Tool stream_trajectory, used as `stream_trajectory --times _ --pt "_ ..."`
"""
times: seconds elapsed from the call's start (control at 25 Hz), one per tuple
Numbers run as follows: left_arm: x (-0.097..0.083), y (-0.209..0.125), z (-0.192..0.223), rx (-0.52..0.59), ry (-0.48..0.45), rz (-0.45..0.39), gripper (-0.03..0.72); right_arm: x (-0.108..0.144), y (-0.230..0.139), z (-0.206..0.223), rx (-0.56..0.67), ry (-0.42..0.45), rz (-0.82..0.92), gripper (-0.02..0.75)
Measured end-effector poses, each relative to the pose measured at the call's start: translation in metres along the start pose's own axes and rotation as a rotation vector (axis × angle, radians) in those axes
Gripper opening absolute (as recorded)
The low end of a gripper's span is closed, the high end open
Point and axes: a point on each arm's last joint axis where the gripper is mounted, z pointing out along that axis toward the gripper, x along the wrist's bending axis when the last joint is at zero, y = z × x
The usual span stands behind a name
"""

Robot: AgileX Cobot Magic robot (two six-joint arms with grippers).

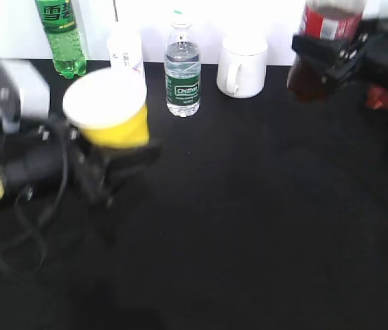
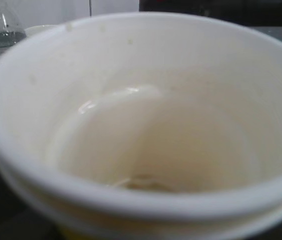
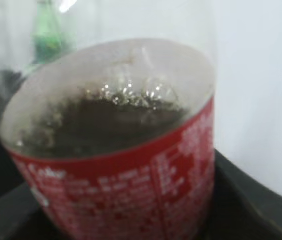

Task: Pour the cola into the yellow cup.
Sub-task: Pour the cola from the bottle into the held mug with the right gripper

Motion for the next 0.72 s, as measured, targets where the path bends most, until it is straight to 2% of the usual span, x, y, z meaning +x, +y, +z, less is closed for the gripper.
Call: stream_trajectory --times 0.12,0.32,0.4,0.72 --pt "-0.006 0.007 0.019 0.007 -0.052 0.024 0.440 0.008 0.021 -0.007 0.009 0.046 -0.103 0.512" --pt "-0.039 0.020 0.063 0.022 -0.182 0.090 0.440 0.013 0.035 -0.012 0.003 0.077 -0.178 0.511" --pt "-0.046 0.020 0.077 0.024 -0.211 0.069 0.440 0.013 0.035 -0.012 0.002 0.079 -0.260 0.511" --pt "-0.048 0.020 0.086 0.056 -0.203 0.074 0.440 0.013 0.035 -0.012 -0.018 0.079 -0.801 0.511"
